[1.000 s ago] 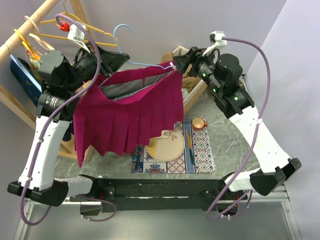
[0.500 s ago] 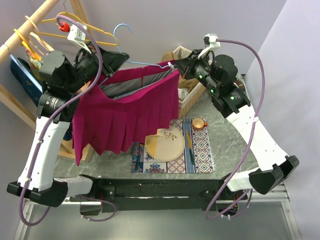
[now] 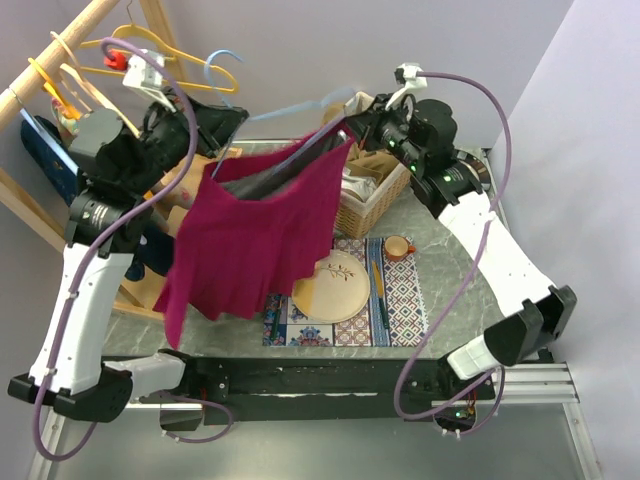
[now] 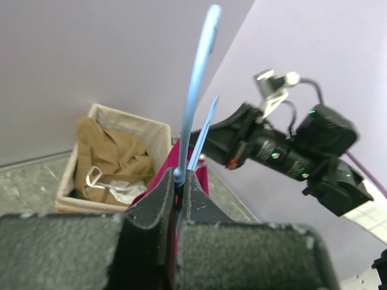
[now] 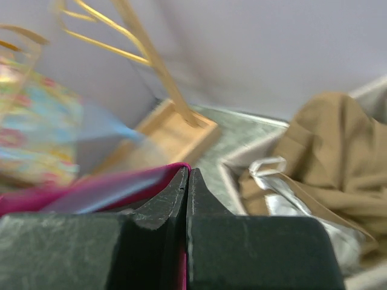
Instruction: Remove the skirt from the hanger
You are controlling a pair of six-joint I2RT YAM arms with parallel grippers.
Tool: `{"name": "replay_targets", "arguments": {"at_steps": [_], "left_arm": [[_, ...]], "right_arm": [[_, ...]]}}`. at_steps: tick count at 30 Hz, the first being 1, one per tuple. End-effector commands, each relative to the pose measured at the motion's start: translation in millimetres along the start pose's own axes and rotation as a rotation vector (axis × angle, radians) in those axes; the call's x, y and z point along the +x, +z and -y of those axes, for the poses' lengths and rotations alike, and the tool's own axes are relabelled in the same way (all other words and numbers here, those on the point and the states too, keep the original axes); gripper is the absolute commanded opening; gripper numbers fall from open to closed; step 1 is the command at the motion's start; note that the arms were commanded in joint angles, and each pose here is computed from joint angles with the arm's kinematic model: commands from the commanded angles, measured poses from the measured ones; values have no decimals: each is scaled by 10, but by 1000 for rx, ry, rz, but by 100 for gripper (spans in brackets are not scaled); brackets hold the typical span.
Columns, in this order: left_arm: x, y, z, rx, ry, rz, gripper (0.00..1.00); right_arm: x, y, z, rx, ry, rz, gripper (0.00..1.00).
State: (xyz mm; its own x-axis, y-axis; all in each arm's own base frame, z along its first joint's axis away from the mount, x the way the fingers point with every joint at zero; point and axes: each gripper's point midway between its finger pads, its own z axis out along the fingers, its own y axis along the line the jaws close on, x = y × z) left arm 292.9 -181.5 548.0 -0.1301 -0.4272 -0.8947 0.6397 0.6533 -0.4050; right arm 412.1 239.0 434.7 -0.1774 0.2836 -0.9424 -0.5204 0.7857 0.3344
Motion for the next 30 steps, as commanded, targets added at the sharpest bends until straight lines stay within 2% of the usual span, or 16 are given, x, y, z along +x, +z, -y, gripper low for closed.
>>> {"name": "replay_targets", "arguments": {"at_steps": [1, 5, 8, 14, 18, 20, 21, 23, 24, 26, 27, 30], "left_arm": [[-732, -414, 455, 59, 96, 235, 1], [-830, -488, 535, 73, 96, 269, 1], [-881, -519, 551, 72, 83, 294, 1], [-1048, -669, 476, 2, 67, 404, 1], [-1228, -833, 549, 8, 3, 502, 1], [-1312, -895, 615, 22, -18, 530, 1], [-1331, -911, 646, 33, -35, 532, 1], [-1400, -941, 723, 55, -46, 540, 1], [-1414, -955, 772, 74, -54, 539, 1], [-1433, -984, 826, 96, -59, 543, 1], [-1442, -993, 847, 107, -65, 547, 1], [-1438, -1030, 901, 145, -78, 564, 1]], "right_arm": [[-226, -1, 220, 58, -47, 63, 0], [-334, -98, -42, -67, -48, 93, 0], [-573, -253, -390, -206, -32, 134, 0], [-1429, -870, -1155, -515, 13, 367, 0], [-1991, -1353, -1469, -632, 19, 560, 0], [-2248, -1513, -1519, -629, -20, 682, 0], [-2456, -1498, -1428, -554, -30, 763, 0], [-2788, -1590, -1408, -490, -29, 838, 0], [-2844, -1370, -1241, -405, -26, 855, 0], [-3070, -1444, -1271, -389, -58, 917, 0], [-3029, -1219, -1188, -360, -87, 901, 0], [-3057, -1053, -1127, -335, -135, 921, 0]]}}
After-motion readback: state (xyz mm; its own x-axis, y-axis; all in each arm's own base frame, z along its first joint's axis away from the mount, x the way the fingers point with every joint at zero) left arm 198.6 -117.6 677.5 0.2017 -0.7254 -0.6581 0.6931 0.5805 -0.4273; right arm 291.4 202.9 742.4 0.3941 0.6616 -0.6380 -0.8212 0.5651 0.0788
